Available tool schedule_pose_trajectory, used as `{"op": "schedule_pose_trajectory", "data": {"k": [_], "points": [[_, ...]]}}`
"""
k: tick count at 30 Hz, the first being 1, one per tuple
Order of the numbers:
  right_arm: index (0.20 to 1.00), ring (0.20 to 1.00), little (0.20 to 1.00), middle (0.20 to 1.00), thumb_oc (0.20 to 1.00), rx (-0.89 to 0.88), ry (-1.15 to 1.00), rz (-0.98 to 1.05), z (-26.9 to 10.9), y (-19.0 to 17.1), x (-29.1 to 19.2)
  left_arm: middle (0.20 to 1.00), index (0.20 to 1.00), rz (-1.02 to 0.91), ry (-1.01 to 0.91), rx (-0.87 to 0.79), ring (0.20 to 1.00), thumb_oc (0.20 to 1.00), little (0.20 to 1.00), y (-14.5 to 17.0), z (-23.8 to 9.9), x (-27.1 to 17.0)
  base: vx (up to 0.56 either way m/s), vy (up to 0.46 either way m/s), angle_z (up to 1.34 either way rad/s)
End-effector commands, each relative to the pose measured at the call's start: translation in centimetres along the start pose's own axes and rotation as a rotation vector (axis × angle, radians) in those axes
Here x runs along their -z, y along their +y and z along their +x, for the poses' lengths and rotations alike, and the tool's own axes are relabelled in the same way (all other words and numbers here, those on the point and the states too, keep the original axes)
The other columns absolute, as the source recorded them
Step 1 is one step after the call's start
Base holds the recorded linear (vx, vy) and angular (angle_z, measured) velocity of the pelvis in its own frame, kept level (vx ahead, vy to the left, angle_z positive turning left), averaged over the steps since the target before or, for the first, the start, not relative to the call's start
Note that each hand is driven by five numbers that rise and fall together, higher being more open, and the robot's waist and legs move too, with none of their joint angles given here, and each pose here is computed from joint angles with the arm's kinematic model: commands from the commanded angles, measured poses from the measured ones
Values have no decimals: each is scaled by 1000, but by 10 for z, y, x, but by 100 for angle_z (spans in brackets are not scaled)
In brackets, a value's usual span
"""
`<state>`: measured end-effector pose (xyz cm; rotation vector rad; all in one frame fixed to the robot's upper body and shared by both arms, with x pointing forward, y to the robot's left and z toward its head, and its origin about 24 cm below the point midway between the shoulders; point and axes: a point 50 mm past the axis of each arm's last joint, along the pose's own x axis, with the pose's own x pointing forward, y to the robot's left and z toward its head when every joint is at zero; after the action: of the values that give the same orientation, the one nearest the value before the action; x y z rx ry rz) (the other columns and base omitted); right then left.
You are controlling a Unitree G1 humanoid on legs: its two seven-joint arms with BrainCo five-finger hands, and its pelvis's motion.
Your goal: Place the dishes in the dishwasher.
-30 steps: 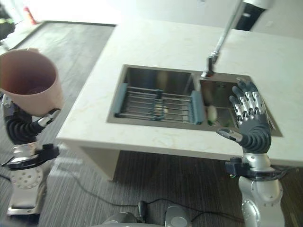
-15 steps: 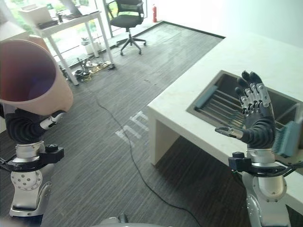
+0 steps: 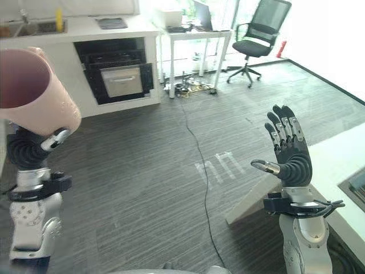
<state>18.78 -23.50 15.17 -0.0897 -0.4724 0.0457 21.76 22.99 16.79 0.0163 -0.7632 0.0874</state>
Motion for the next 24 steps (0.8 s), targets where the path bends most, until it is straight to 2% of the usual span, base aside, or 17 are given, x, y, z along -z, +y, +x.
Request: {"op": "schedule_pose_trajectory", "data": {"k": [1,5,14,16,18,24], "points": [[1000,1000,1000,1000,1000,55,-128,-30,8,-15,-16,200,200,-11,-104,58,200,200,200,-3,5,-23,102,-63,86],[1000,1000,1000,1000,1000,73,-107,-37,3,-18,-13,200,200,-68,-86,49,200,200,200,-6,4,-20,119,-187,83],[1000,1000,1000,1000,1000,-24,-48,-58,16,-11,-10,200,200,-98,-36,-18,200,200,200,-3,-6,-21,37,-115,55],[1000,1000,1000,1000,1000,2,-80,-66,22,-18,-14,200,200,-111,-59,36,200,200,200,-11,-1,-21,-241,83,189],[1000,1000,1000,1000,1000,-8,-88,-77,24,-16,-14,200,200,-99,-52,18,200,200,200,-2,-6,-23,-104,263,153],[1000,1000,1000,1000,1000,-39,-67,-8,13,-4,-5,200,200,-28,2,-2,200,200,200,11,-13,-18,13,155,17]]}}
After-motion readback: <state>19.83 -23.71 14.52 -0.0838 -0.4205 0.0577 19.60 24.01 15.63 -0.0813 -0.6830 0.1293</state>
